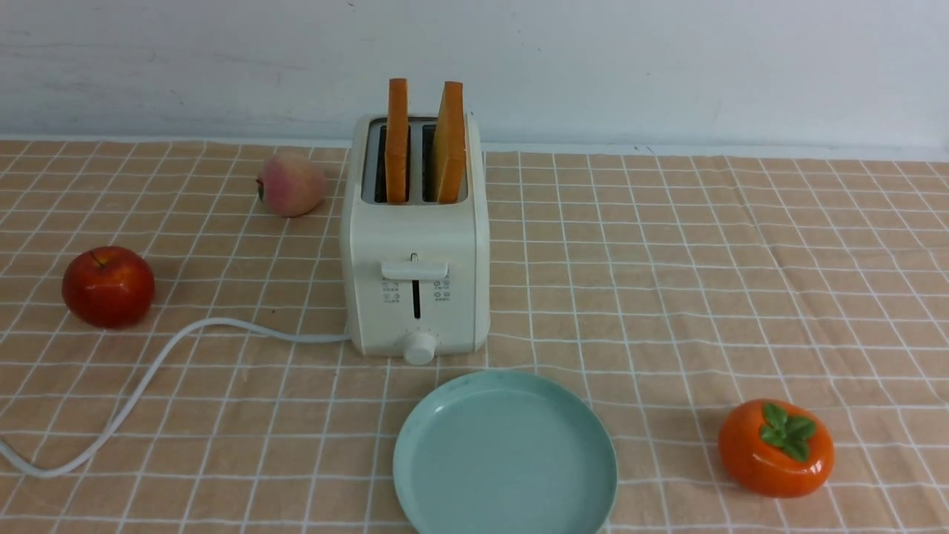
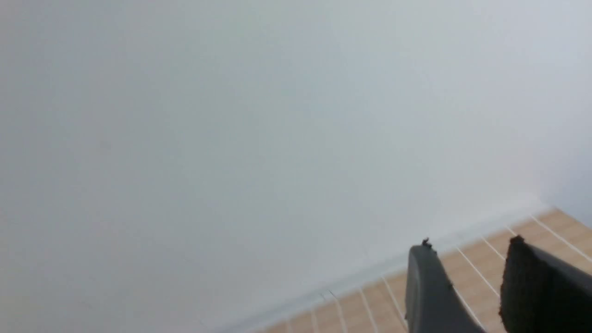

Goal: Take toasted bread from bread machine on light coffee tablecloth place on plate.
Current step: 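Grasp the toast slice in the toaster and pull it up out of the slot with the right gripper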

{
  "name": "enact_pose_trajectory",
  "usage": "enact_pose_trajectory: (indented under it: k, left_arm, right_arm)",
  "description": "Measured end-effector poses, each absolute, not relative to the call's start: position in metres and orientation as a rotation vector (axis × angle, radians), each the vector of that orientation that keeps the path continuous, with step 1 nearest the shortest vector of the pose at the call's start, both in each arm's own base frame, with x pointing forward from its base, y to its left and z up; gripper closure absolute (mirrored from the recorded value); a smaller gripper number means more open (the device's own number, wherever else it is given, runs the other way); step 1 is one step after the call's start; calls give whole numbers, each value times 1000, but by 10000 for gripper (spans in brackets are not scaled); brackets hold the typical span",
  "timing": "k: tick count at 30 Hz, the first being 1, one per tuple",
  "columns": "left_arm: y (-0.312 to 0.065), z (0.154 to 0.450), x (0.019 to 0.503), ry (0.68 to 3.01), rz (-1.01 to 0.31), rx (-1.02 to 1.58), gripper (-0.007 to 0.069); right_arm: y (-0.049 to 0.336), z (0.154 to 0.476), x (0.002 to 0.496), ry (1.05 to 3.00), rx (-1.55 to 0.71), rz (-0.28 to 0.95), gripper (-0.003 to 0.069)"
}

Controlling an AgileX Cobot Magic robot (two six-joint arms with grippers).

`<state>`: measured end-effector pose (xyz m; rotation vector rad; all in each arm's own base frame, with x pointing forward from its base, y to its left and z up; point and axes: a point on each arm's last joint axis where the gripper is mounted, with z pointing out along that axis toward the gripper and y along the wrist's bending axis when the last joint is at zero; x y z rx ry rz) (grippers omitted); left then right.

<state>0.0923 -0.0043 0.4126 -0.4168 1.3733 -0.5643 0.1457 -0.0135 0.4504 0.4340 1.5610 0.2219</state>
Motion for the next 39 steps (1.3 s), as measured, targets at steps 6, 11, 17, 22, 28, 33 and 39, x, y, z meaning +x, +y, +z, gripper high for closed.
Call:
enact_pose_trajectory:
  k: [6, 11, 17, 22, 28, 33, 39]
  left_arm:
    - [-8, 372, 114, 1812, -455, -448, 386]
    - [-8, 353, 126, 2012, -410, -479, 386]
    - [-10, 342, 129, 2135, -408, -508, 386]
    - [-13, 339, 126, 2186, -437, -521, 386]
    - [-25, 337, 123, 2234, -472, -403, 386]
    - [-30, 334, 118, 2301, -482, -356, 386]
    - [-31, 332, 116, 2334, -477, -353, 386]
  right_arm:
    - [-13, 405, 180, 1786, 507, 216, 419]
    - [19, 356, 204, 2096, 403, 342, 419]
    - [72, 346, 241, 2365, 12, 495, 419]
    - [124, 365, 291, 2373, -257, 665, 419]
    - [194, 376, 335, 2330, -393, 749, 407]
    - [232, 384, 358, 2338, -383, 667, 356]
    - [254, 372, 388, 2367, -281, 535, 312]
